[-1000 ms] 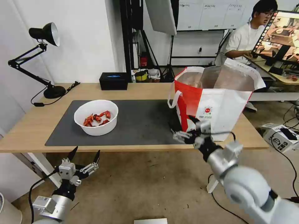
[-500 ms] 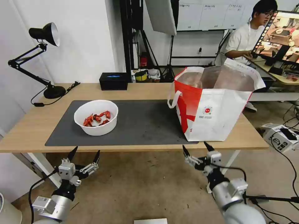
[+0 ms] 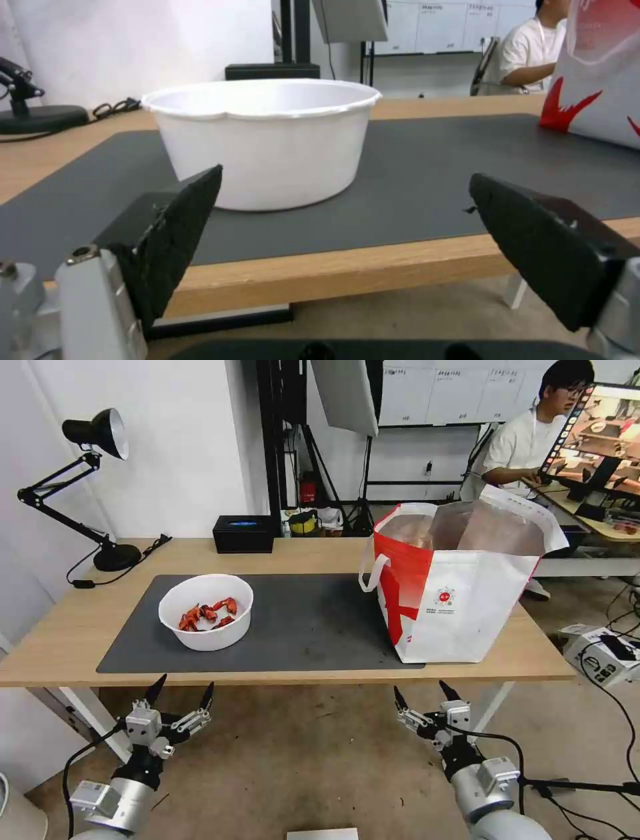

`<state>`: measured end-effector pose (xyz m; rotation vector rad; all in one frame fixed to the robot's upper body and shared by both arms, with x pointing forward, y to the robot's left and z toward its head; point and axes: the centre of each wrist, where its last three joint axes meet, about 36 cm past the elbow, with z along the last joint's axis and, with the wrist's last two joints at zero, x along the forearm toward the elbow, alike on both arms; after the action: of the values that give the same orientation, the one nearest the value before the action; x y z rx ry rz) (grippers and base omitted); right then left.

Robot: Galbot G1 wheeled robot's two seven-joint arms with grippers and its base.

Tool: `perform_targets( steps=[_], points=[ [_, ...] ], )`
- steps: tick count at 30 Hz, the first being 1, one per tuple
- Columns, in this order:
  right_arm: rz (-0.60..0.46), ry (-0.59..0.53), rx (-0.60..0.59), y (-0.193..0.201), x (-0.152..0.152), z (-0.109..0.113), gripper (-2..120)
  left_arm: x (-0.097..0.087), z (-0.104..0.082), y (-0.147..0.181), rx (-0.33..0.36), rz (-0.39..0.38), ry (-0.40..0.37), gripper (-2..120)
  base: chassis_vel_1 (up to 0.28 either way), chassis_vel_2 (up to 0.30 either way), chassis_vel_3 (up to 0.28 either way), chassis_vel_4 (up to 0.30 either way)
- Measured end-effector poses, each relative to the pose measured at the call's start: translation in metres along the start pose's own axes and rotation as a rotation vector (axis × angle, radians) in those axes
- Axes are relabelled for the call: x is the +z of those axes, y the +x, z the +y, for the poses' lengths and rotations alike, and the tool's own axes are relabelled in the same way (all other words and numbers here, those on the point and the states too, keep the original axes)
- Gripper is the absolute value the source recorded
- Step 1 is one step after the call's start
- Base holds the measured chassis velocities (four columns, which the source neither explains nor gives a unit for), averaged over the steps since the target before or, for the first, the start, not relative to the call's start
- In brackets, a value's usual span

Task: Pick up the trash from the table and place it into the takeout bag.

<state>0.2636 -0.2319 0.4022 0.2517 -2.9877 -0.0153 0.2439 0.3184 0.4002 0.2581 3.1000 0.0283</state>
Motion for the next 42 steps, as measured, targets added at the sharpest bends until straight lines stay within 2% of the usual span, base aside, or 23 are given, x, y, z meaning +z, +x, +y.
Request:
perform_targets(
  steps=[16, 24, 28, 31, 32, 35, 40, 42],
  points=[
    [0.042, 0.016, -0.005, -0.006, -0.004, 0.0, 100, 0.007, 0.003, -0.004, -0.001, 0.009, 0.008, 100, 0.0, 0.0, 0.0, 0.0],
    [0.042, 0.016, -0.005, -0.006, -0.005, 0.0, 100, 0.003, 0.01, -0.009, -0.001, -0.003, 0.01, 100, 0.0, 0.0, 0.0, 0.0],
    [0.041, 0.015, -0.005, -0.006, -0.005, 0.0, 100, -0.011, 0.024, -0.019, -0.019, -0.02, 0.002, 100, 0.0, 0.0, 0.0, 0.0],
    [0.041, 0.015, -0.005, -0.006, -0.005, 0.0, 100, -0.049, 0.03, -0.036, -0.068, 0.016, 0.016, 100, 0.0, 0.0, 0.0, 0.0],
    [0.041, 0.015, -0.005, -0.006, -0.005, 0.0, 100, -0.049, 0.03, -0.036, -0.068, 0.016, 0.016, 100, 0.0, 0.0, 0.0, 0.0],
    [0.041, 0.015, -0.005, -0.006, -0.005, 0.0, 100, -0.081, 0.039, -0.06, -0.1, 0.037, 0.003, 100, 0.0, 0.0, 0.0, 0.0],
    [0.041, 0.015, -0.005, -0.006, -0.005, 0.0, 100, -0.098, 0.055, -0.076, -0.127, 0.09, -0.003, 100, 0.0, 0.0, 0.0, 0.0],
    [0.04, 0.015, -0.005, -0.006, -0.005, 0.0, 100, -0.108, 0.066, -0.091, -0.145, 0.149, 0.024, 100, 0.0, 0.0, 0.0, 0.0]
  ],
)
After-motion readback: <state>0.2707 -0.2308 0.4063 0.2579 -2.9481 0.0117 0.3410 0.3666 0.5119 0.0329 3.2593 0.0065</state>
